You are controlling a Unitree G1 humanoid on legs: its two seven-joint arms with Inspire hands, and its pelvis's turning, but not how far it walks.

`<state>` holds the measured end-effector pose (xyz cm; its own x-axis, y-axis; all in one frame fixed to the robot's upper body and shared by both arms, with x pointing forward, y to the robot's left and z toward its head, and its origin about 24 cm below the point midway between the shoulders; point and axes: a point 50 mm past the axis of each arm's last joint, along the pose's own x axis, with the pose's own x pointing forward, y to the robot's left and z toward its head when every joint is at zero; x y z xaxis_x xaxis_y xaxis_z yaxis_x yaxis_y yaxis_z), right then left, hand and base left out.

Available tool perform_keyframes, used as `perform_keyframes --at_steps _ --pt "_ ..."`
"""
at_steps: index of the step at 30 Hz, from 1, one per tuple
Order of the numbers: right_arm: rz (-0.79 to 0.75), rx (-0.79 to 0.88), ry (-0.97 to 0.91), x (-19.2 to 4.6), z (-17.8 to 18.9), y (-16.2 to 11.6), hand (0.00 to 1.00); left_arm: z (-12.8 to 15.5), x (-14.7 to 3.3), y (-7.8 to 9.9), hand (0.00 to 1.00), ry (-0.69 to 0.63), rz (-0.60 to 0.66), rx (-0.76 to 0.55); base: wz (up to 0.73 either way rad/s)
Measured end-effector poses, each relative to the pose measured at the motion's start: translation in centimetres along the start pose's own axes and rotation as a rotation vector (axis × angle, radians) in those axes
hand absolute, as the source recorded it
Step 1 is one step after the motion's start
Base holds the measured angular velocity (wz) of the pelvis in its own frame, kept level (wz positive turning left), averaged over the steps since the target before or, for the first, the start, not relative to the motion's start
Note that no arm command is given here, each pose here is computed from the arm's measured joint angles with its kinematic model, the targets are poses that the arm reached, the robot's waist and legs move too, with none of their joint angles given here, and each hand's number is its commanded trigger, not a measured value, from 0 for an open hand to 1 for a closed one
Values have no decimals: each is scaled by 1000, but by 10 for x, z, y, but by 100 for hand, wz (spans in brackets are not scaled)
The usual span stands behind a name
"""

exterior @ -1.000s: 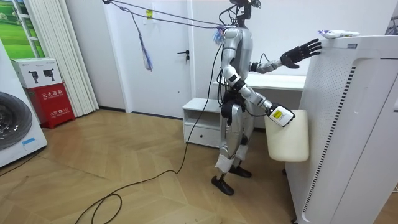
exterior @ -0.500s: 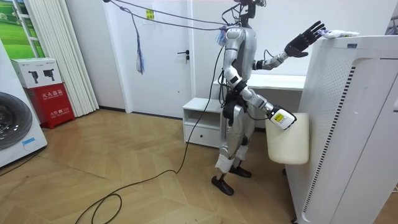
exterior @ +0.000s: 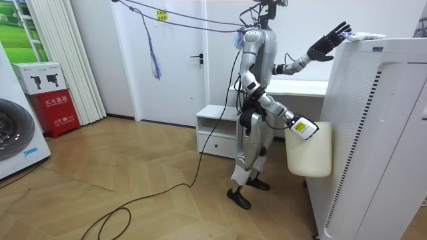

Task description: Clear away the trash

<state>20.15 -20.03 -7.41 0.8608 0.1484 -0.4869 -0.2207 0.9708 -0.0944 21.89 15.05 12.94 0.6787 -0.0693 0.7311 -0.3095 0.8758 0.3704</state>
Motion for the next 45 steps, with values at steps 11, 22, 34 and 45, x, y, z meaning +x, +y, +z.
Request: perform_keyframes --at_steps 11,22,34,45 --pt "2 -13 4 0 0 0 100 2 19 8 0 -91 36 117 0" --pt "4 -75 14 -1 0 -4 100 13 38 35 0 -227 68 267 0" --pt "5 -89 27 -2 1 -7 100 3 48 48 0 -158 88 371 0" --pt "-6 -138 46 -4 3 -20 100 -2 53 50 0 -119 4 430 0"
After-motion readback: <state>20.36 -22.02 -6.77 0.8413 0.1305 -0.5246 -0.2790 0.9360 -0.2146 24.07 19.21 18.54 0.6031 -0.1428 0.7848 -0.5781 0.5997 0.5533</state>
